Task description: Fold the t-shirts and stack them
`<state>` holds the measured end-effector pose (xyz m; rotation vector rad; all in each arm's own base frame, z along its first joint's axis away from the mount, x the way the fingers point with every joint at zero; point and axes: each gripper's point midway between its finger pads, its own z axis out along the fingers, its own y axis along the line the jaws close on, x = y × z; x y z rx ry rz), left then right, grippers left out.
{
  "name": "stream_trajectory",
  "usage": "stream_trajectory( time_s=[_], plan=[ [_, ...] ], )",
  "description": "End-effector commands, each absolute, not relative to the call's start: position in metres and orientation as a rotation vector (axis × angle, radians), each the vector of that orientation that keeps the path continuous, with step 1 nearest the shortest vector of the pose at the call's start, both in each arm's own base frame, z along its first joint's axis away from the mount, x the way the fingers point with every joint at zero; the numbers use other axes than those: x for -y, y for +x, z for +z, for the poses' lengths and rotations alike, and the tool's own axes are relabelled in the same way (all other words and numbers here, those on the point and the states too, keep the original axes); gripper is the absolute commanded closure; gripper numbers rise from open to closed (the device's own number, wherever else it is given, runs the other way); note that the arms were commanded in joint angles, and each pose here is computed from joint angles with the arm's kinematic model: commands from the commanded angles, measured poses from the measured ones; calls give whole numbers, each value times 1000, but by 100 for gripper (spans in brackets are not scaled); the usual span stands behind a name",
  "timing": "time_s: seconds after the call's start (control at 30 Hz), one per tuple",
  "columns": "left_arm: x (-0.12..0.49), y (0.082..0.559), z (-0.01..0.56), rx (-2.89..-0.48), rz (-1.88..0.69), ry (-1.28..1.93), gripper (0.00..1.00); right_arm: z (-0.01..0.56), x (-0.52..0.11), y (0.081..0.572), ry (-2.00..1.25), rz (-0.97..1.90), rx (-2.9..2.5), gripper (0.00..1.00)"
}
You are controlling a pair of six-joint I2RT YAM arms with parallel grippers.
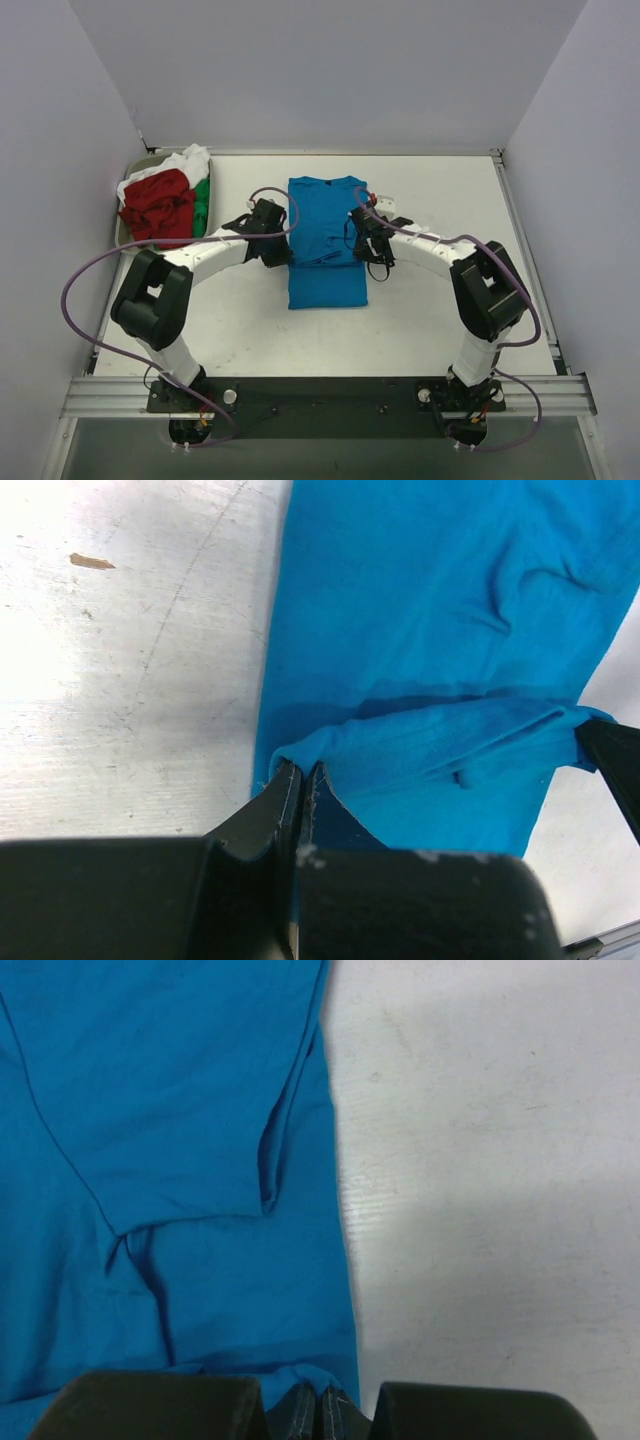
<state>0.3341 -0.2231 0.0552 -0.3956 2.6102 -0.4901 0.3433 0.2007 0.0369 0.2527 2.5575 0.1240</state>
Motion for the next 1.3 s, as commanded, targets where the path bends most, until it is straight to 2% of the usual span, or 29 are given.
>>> stream_trajectory(
  time_s=[0.0, 0.1, 0.2, 0.27, 0.4, 0.43, 0.5, 0.67, 0.8, 1.0, 1.1, 1.27],
  plan=[
    [220, 357, 66, -2549, -502, -403, 100, 49, -200, 360, 252, 122, -2527, 100],
    [217, 360, 59, -2557, -488, -411, 100, 48, -199, 365, 254, 118, -2526, 100],
    [213, 367, 56, -2549, -434, -424, 98, 46, -197, 372, 258, 110, -2529, 96],
    [212, 376, 61, -2521, -413, -424, 93, 46, -198, 379, 255, 120, -2529, 88],
    [212, 397, 79, -2463, -383, -396, 74, 53, -196, 395, 259, 110, -2497, 71],
    [213, 402, 81, -2457, -374, -390, 63, 57, -197, 399, 259, 112, -2487, 65],
    [216, 412, 94, -2432, -378, -368, 52, 60, -195, 404, 260, 101, -2475, 54],
    [226, 422, 116, -2396, -433, -319, 16, 74, -191, 405, 255, 90, -2443, 48],
    [234, 413, 140, -2362, -523, -307, 14, 92, -192, 397, 229, 102, -2408, 48],
    [224, 368, 161, -2351, -575, -318, 14, 115, -215, 358, 113, 110, -2411, 48],
    [221, 338, 160, -2384, -561, -292, 14, 113, -227, 330, 36, 92, -2445, 48],
    [224, 291, 131, -2460, -620, -290, 14, 99, -230, 314, 11, 67, -2473, 48]
  ],
)
